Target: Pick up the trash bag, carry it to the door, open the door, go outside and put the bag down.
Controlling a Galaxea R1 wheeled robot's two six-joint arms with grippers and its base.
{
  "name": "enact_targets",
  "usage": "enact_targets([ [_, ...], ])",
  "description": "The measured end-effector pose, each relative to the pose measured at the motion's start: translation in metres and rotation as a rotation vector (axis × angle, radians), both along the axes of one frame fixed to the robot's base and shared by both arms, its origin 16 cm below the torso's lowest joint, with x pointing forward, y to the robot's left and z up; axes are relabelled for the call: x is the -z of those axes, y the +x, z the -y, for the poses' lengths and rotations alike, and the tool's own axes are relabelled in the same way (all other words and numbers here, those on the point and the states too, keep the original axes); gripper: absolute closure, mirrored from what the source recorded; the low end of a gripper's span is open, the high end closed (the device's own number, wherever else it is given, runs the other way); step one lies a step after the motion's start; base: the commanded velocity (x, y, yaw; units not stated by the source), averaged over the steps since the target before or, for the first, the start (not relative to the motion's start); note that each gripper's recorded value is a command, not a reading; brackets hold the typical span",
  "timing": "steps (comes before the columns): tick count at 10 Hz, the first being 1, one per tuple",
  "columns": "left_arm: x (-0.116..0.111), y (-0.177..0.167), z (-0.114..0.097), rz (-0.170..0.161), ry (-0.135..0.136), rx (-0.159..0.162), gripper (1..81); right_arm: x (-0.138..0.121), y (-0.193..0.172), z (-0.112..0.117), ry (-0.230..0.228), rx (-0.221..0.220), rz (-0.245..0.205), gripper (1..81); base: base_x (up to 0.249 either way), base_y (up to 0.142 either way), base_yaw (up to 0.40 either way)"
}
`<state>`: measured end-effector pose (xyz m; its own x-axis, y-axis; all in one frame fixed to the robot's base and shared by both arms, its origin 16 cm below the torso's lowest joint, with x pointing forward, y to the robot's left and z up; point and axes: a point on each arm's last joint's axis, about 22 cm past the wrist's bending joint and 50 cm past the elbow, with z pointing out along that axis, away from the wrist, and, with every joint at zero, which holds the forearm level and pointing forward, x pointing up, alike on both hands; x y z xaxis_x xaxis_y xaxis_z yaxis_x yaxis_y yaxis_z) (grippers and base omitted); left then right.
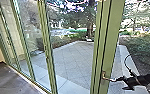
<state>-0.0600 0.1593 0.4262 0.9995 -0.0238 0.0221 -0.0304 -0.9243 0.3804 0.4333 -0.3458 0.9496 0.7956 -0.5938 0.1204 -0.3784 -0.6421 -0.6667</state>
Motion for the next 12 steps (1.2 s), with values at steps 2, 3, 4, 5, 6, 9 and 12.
enact_targets([
  [2, 0.000, 0.000, 0.002, -0.001, -0.002, -0.001, 81.1, 0.002, 0.017, 0.003, 0.023, 0.070, -0.032, 1.0, 0.000, 0.000, 0.000],
  [3, 0.000, 0.000, 0.002, -0.002, -0.002, -0.002, 81.1, 0.002, 0.024, 0.004, 0.024, 0.095, -0.052, 1.0, 0.000, 0.000, 0.000],
  [4, 0.000, 0.000, 0.002, -0.003, -0.002, -0.002, 81.1, 0.004, 0.029, 0.002, 0.029, 0.112, -0.069, 1.0, 0.000, 0.000, 0.000],
  [5, 0.000, 0.000, 0.001, -0.003, -0.001, -0.003, 81.1, 0.007, 0.033, 0.004, 0.031, 0.133, -0.083, 1.0, 0.000, 0.000, 0.000],
  [6, 0.000, 0.000, 0.001, -0.003, -0.001, -0.004, 81.1, 0.010, 0.040, 0.012, 0.030, 0.166, -0.092, 1.0, 0.000, 0.000, 0.000],
  [9, 0.000, 0.000, 0.001, -0.006, 0.000, -0.009, 81.1, 0.014, 0.062, 0.012, 0.035, 0.220, -0.112, 1.0, 0.000, 0.000, 0.000],
  [12, 0.000, -0.001, -0.002, -0.007, 0.005, -0.011, 81.1, 0.024, 0.081, -0.007, 0.038, 0.234, -0.147, 1.0, 0.000, 0.000, 0.000],
])
